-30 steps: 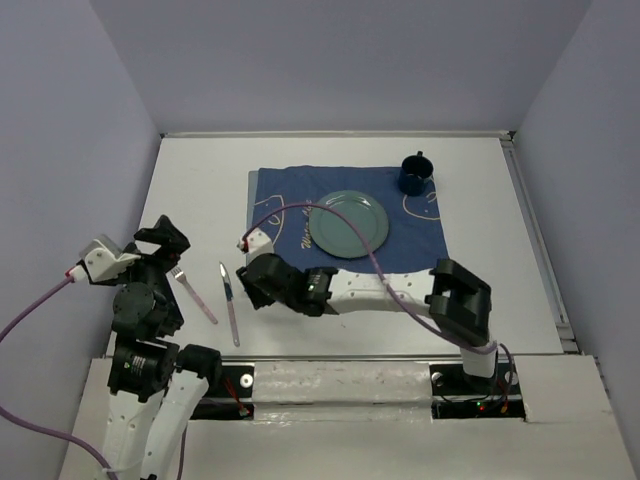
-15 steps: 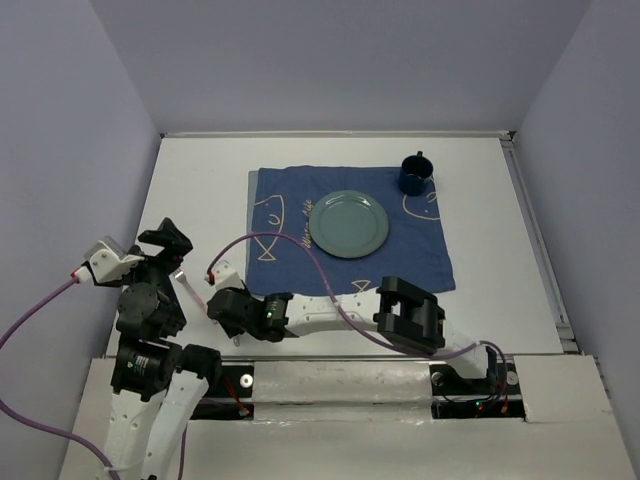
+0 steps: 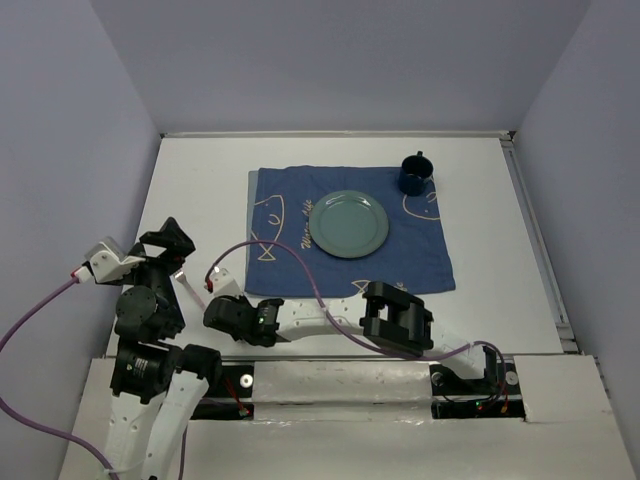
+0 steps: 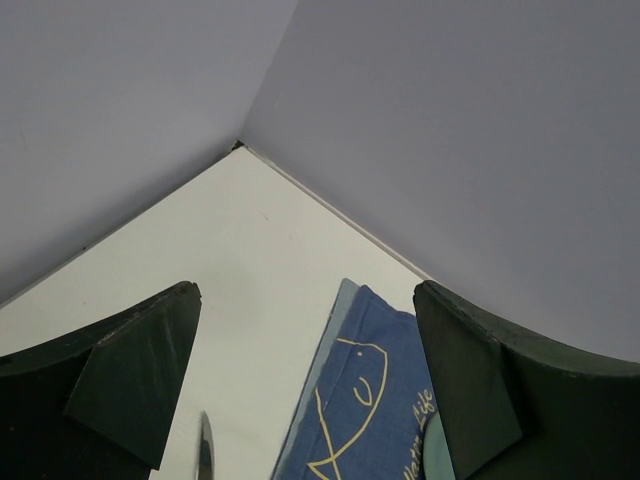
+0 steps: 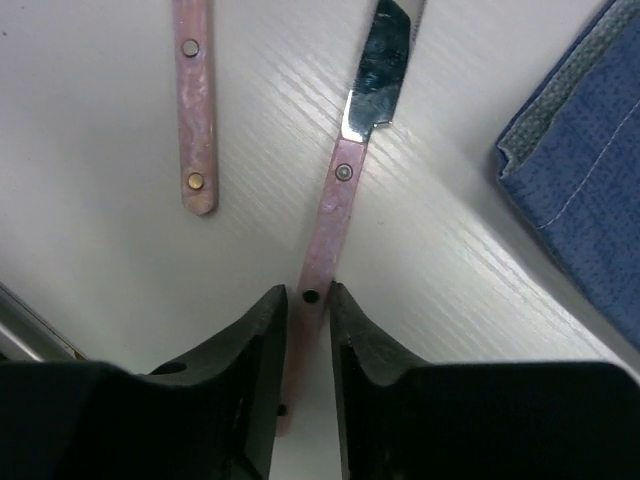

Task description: Set the dinner table for one person

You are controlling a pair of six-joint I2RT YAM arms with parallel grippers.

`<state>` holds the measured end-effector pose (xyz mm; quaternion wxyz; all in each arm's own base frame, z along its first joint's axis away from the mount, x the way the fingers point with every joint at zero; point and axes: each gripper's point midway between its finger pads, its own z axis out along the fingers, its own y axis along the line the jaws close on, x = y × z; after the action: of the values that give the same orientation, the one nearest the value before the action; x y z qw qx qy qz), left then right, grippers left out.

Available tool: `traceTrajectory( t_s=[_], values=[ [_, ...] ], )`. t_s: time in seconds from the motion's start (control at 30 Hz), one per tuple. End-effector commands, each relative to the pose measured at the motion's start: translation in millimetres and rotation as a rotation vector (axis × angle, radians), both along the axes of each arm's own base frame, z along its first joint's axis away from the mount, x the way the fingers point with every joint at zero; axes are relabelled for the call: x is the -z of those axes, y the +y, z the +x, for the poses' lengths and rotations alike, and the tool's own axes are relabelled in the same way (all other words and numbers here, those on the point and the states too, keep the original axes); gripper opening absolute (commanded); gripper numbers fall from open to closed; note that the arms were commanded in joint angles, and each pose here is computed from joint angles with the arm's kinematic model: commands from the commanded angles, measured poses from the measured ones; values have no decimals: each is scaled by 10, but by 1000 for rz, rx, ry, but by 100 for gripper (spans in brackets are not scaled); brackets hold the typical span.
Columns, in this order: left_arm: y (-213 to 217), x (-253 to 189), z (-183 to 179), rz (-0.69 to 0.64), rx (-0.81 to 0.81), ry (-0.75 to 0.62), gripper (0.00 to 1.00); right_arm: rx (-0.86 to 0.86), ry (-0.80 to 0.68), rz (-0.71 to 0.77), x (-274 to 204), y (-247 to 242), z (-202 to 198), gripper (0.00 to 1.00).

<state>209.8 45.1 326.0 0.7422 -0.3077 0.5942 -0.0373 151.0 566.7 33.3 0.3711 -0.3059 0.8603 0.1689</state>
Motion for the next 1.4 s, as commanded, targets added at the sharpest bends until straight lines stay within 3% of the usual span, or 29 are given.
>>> traceTrajectory(
  t_s=[0.0,0.17,0.33,0.7,0.83,0.87,0.93,0.97,1.07,1.1,1.37],
  values=[
    [11,-130,-21,-21,-3,-67,99,46,-20,-6,3,3,37,21],
    [-2,-129,-14,-19,5,-68,99,108,-61,-3,-89,-83,132,0],
    [-6,-129,-13,-17,8,-67,99,179,-125,36,-386,-147,263,0],
    [-212,-143,82,-9,120,-72,99,336,-294,338,-2069,-602,544,0],
    [-323,-66,196,-22,166,-15,99,429,-290,346,-2114,-1193,834,0],
    [-358,-46,213,-28,184,-5,99,474,-294,285,-1885,-1469,1008,0],
    [-411,-12,257,-30,207,12,99,524,-282,299,-1932,-1831,1143,0],
    [-438,9,273,-41,219,20,99,536,-265,242,-1673,-2057,1181,0],
    [-536,111,356,-55,259,73,99,598,-268,233,-1648,-2604,1453,0],
    [-585,168,407,-57,278,101,99,614,-253,172,-1439,-2886,1556,0],
    [-827,576,619,-89,367,269,99,663,-210,114,-1123,-3803,1903,0]
  ],
)
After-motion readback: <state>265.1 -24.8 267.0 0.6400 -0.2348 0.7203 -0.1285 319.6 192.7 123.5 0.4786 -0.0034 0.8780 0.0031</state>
